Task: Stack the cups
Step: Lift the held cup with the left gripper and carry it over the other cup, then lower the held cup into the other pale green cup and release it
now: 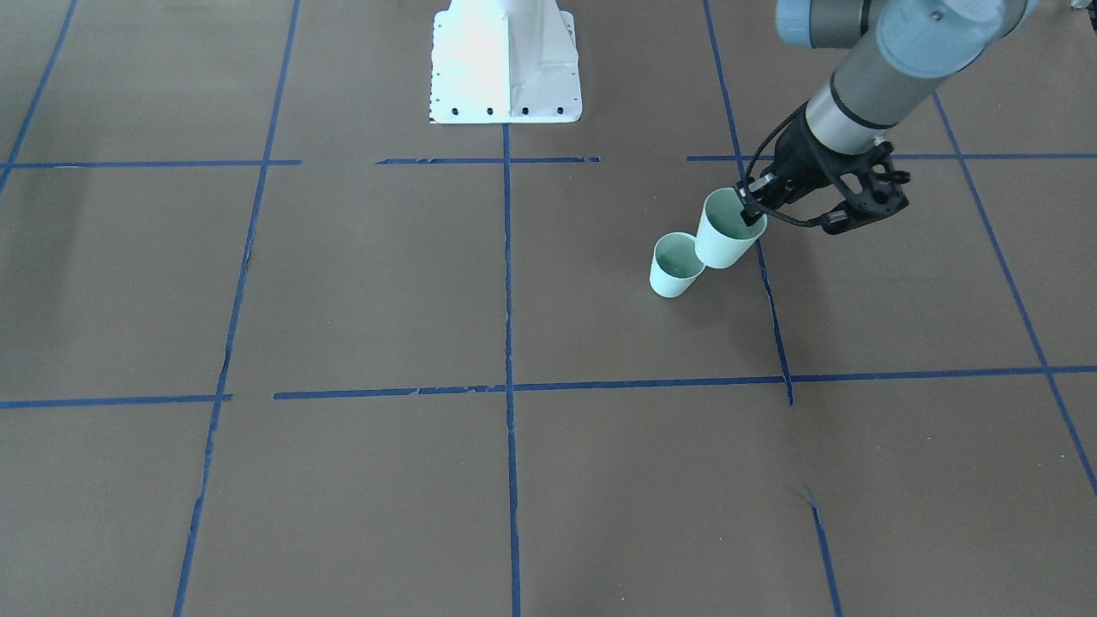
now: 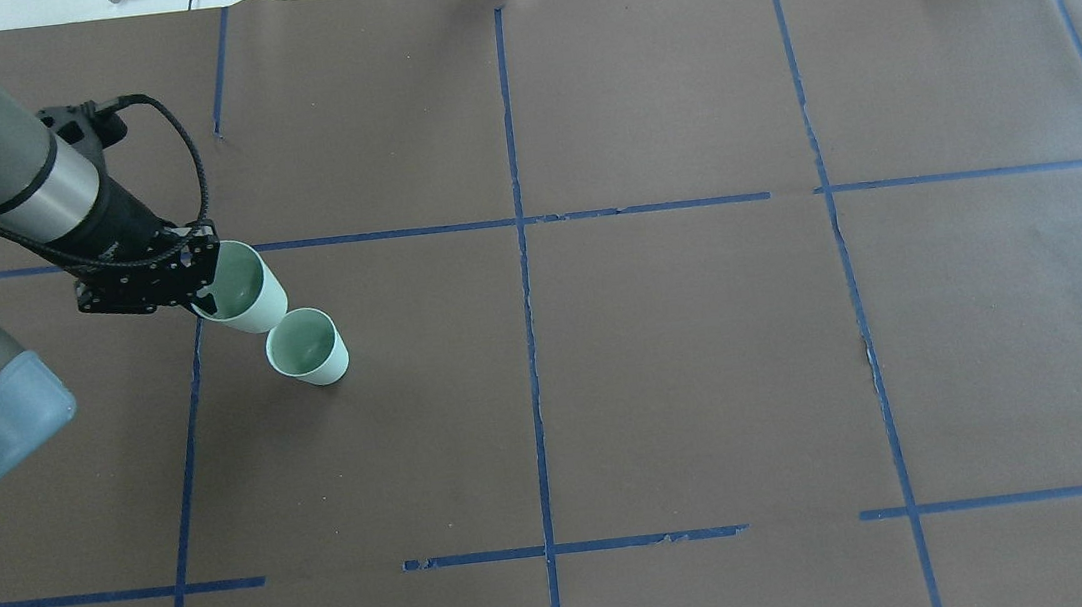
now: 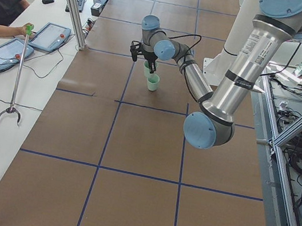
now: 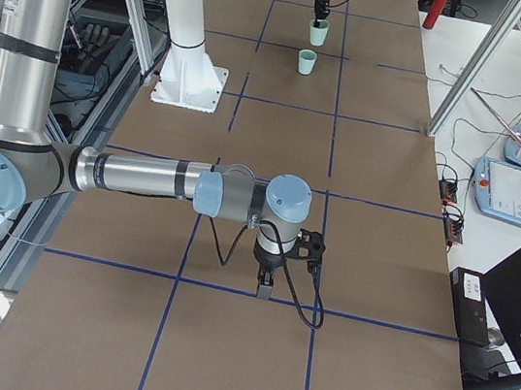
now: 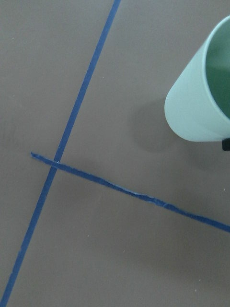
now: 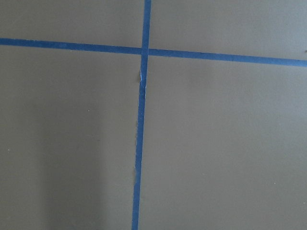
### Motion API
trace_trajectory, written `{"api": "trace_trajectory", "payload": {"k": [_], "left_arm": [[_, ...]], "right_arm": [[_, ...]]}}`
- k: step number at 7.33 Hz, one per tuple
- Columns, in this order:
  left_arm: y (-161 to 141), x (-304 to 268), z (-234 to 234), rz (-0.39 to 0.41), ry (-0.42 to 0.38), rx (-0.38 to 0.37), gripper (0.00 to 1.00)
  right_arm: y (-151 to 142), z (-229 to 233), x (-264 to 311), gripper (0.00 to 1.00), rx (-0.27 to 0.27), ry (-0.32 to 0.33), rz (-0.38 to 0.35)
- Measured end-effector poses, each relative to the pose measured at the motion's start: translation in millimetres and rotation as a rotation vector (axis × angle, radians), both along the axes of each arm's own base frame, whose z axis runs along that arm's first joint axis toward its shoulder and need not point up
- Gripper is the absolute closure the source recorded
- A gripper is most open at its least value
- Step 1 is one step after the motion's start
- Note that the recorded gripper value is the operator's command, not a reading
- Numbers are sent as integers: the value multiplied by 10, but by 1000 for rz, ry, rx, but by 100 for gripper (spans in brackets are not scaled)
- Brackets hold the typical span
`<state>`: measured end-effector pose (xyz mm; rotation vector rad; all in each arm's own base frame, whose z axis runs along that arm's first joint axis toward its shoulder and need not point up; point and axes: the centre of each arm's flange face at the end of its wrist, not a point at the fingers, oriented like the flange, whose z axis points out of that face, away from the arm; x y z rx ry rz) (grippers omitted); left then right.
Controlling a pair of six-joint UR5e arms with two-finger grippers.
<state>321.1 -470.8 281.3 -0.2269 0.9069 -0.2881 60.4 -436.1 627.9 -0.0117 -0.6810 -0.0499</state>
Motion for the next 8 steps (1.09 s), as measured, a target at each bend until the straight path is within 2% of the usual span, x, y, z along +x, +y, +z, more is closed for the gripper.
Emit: {"api": "trace_trajectory", "payload": {"k": [5, 6, 7, 8], "left_arm": [[77, 320, 85, 34, -10, -22, 100], [81, 326, 96, 35, -11, -23, 7], [82, 333, 106, 38, -12, -22, 0], [84, 334, 104, 39, -10, -18, 0]], "right_arm": [[1, 1, 0, 0, -1, 0, 0], [1, 1, 0, 0, -1, 0, 0], [1, 1, 0, 0, -1, 0, 0], [1, 1, 0, 0, -1, 0, 0]]}}
